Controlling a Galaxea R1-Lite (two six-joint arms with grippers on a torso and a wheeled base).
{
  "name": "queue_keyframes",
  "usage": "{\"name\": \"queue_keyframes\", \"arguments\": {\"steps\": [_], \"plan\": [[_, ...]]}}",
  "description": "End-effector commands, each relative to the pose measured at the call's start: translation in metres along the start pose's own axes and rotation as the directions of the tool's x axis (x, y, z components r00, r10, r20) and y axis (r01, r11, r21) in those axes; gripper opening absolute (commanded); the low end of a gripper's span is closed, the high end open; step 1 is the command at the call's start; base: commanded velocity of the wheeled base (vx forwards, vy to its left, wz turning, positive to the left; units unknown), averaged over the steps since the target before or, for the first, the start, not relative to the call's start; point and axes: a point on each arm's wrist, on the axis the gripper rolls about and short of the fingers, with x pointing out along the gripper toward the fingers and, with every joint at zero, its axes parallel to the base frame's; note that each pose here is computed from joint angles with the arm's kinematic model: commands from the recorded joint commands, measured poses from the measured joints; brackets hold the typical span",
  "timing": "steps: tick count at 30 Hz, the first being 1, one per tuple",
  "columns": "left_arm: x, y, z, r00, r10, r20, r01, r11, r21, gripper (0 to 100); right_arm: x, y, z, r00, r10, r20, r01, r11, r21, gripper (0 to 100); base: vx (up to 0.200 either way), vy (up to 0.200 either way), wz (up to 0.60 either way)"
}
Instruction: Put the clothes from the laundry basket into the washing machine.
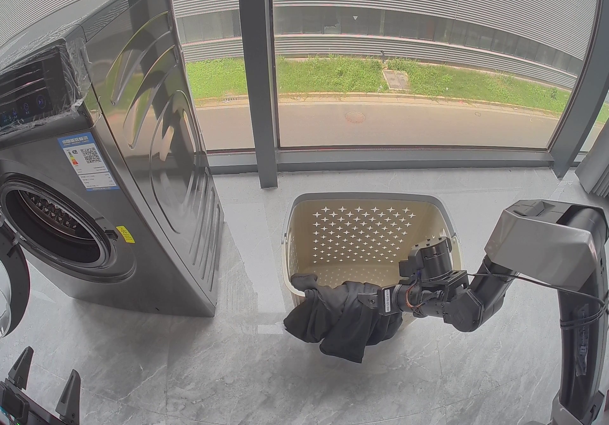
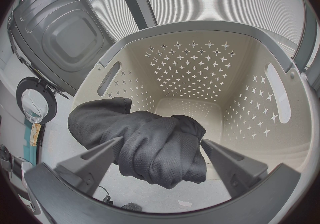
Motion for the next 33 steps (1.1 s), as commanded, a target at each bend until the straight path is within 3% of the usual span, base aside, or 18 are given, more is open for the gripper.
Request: {"name": "queue_keyframes", "arguments": {"steps": [1, 12, 16, 19, 26, 30, 33], "plan": [[0.0, 0.0, -0.005, 1.0, 0.001, -0.001, -0.001, 1.0, -0.001, 100, 0.003, 0.0, -0.002, 1.0, 0.0, -0.006, 0.0, 1.0, 0.0, 0, 0.0, 0.0, 0.0], [0.0, 0.0, -0.005, 1.0, 0.001, -0.001, -0.001, 1.0, -0.001, 100, -0.002, 0.005, 0.005, 1.0, 0.013, 0.019, -0.013, 1.0, 0.01, 0, 0.0, 0.0, 0.0], [0.0, 0.0, -0.005, 1.0, 0.001, -0.001, -0.001, 1.0, -0.001, 100, -0.018, 0.009, 0.019, 0.998, 0.022, 0.062, -0.024, 0.999, 0.03, 0, 0.0, 0.0, 0.0], [0.0, 0.0, -0.005, 1.0, 0.001, -0.001, -0.001, 1.0, -0.001, 100, -0.045, 0.014, 0.041, 0.99, 0.04, 0.135, -0.048, 0.997, 0.057, 0, 0.0, 0.0, 0.0], [0.0, 0.0, -0.005, 1.0, 0.001, 0.0, 0.0, 1.0, -0.002, 100, -0.115, 0.024, 0.076, 0.955, 0.077, 0.287, -0.103, 0.992, 0.078, 0, 0.0, 0.0, 0.0], [0.0, 0.0, -0.005, 1.0, 0.001, -0.001, -0.001, 1.0, -0.002, 100, -0.14, 0.027, 0.083, 0.936, 0.092, 0.339, -0.126, 0.989, 0.082, 0, 0.0, 0.0, 0.0], [0.0, 0.0, -0.005, 1.0, 0.001, -0.001, -0.001, 1.0, -0.002, 100, -0.172, 0.033, 0.085, 0.912, 0.116, 0.394, -0.154, 0.986, 0.065, 0, 0.0, 0.0, 0.0]]}}
